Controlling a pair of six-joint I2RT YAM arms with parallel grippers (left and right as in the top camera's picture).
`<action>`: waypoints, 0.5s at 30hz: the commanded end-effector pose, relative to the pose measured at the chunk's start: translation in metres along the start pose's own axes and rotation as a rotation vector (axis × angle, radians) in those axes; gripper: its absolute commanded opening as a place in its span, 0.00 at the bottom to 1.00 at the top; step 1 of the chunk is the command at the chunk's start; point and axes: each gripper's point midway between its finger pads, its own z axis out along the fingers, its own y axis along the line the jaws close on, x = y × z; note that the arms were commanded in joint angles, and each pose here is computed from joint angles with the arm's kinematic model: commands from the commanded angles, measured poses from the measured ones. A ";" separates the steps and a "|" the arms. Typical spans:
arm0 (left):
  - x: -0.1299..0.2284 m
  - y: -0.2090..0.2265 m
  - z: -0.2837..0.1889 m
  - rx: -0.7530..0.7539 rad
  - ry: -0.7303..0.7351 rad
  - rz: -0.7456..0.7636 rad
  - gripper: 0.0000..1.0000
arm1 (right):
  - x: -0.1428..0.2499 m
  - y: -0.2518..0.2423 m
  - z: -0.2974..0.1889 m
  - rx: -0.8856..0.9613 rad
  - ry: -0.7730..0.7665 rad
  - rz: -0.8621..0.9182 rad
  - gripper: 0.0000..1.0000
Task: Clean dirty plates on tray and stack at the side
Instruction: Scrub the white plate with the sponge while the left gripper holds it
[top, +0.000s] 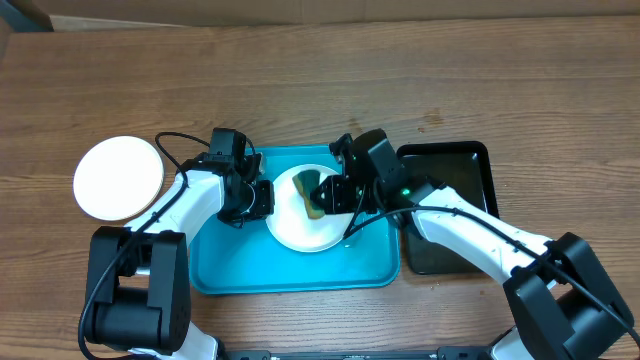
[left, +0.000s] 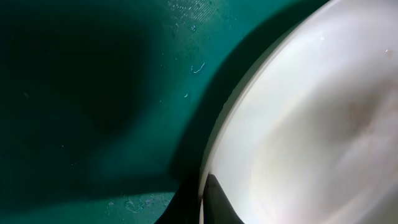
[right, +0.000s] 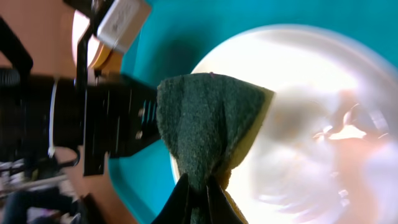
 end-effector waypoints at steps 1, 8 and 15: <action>0.018 0.010 0.015 -0.038 0.066 -0.010 0.04 | 0.026 0.001 0.010 -0.039 0.071 0.030 0.04; 0.018 0.010 0.015 -0.039 0.066 -0.011 0.04 | 0.037 0.000 0.022 -0.092 0.030 0.005 0.04; 0.018 0.010 0.015 -0.038 0.065 -0.010 0.04 | 0.049 -0.024 0.039 -0.053 0.049 0.033 0.04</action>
